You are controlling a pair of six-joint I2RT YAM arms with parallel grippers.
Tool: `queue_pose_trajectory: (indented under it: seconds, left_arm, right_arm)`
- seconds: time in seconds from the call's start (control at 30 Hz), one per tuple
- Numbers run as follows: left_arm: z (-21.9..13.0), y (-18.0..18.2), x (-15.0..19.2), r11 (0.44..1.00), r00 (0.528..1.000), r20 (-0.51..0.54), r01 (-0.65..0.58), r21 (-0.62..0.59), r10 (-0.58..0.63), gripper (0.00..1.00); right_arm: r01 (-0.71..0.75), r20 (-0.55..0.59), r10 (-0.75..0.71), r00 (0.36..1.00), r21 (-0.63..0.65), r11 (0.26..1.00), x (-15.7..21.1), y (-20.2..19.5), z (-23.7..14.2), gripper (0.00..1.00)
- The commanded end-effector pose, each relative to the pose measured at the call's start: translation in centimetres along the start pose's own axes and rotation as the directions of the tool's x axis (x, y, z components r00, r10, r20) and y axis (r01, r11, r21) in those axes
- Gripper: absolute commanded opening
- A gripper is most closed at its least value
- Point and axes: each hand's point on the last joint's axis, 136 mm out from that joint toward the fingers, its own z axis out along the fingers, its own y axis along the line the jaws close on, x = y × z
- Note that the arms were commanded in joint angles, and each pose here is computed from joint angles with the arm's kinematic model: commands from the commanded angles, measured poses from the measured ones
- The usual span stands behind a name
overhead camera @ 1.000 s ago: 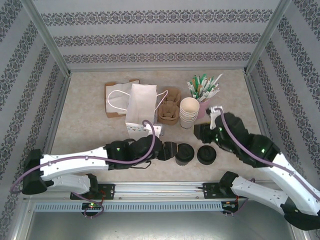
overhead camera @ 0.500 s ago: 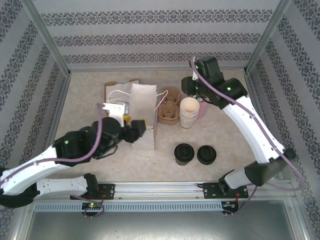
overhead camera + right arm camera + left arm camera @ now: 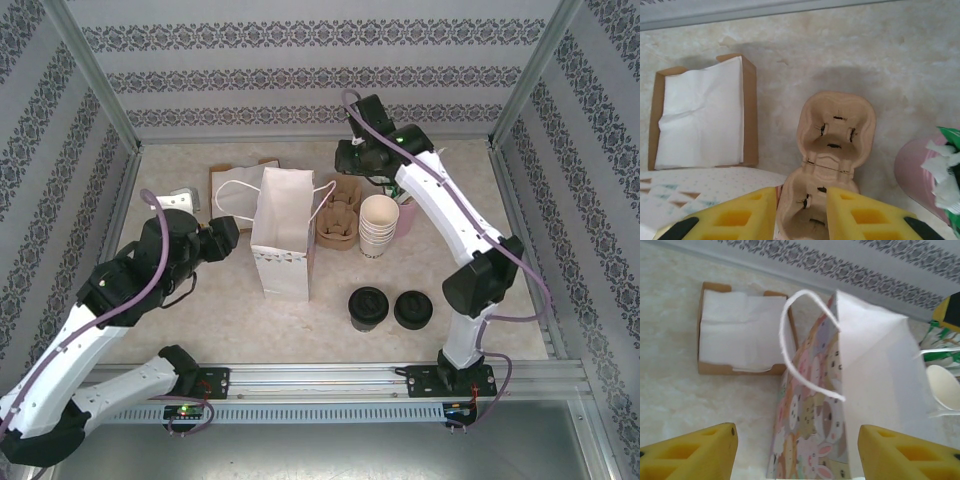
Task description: Pack the takeout coffee
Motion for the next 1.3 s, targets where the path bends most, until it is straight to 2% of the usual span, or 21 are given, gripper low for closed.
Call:
queue_pose_trajectory:
  seconds: [0.0, 0.4, 0.8, 1.27]
  left_arm:
    - [-0.1, 1.4, 1.1, 0.999, 0.998, -0.046, 0.039, -0.017, -0.039, 0.66]
    - [0.6, 2.9, 2.7, 0.988, 0.984, -0.091, 0.152, -0.008, -0.153, 0.68]
    - [0.2, 2.6, 3.2, 0.982, 0.979, -0.096, 0.185, 0.035, -0.181, 0.68]
    - [0.5, 2.0, 3.7, 0.978, 0.975, -0.117, 0.199, 0.069, -0.191, 0.7]
  right_arm:
    - [-0.026, -0.027, 0.026, 0.999, 0.031, 0.999, 0.3, 0.3, 1.1, 0.34]
    - [-0.029, -0.114, 0.047, 0.992, 0.15, 0.988, 2.3, -1.0, 6.5, 0.36]
    - [-0.02, -0.199, 0.065, 0.978, 0.221, 0.975, 5.0, -2.0, 10.4, 0.39]
    - [-0.009, -0.265, 0.08, 0.961, 0.256, 0.967, 7.0, -2.7, 13.0, 0.41]
